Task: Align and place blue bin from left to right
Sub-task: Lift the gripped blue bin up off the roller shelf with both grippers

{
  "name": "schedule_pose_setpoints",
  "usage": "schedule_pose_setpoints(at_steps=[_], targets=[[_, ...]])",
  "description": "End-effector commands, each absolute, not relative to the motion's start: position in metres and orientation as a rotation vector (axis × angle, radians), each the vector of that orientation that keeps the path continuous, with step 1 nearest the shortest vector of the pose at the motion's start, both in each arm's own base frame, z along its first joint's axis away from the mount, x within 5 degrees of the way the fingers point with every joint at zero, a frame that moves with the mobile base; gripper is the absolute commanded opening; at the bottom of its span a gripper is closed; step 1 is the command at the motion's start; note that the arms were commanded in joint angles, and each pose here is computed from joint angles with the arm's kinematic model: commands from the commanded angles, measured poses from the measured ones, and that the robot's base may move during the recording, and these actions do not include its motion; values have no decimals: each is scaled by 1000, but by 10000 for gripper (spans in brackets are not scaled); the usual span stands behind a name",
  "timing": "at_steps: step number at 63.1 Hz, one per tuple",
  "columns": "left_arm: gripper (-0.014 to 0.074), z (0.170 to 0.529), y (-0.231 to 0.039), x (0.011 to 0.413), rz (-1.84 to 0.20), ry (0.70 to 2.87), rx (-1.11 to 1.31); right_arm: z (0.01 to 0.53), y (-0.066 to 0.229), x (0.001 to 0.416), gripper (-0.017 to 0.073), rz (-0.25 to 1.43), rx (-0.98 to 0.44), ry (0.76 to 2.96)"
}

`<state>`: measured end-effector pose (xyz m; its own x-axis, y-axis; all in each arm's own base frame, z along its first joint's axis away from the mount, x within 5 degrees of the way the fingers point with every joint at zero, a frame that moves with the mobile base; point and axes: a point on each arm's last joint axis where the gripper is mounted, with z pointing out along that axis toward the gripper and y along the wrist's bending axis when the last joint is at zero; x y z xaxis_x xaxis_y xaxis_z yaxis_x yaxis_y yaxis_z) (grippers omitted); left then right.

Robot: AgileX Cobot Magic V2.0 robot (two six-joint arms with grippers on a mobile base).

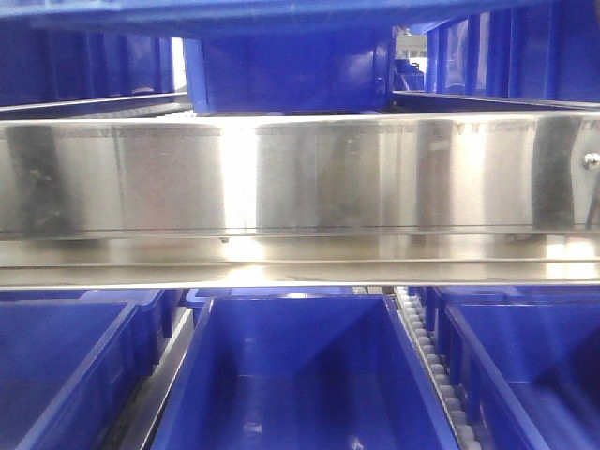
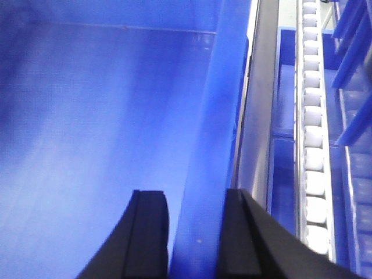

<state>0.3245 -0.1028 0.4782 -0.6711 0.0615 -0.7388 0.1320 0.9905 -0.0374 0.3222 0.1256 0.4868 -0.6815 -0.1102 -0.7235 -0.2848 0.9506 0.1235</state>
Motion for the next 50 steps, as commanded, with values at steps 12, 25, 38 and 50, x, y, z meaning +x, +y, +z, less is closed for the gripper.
schedule_pose_setpoints(at_steps=[12,25,38,50], targets=[[-19,496,-101,317,-116,2205,154,512,123,312,-76,301,-303,2153],[-19,496,-101,317,-117,2203,154,513,123,312,-76,302,-302,2148],[-19,496,-102,317,-118,2198,154,513,124,313,-76,303,-301,2142],[-19,496,-102,317,-119,2196,154,513,124,313,-76,303,-301,2142]])
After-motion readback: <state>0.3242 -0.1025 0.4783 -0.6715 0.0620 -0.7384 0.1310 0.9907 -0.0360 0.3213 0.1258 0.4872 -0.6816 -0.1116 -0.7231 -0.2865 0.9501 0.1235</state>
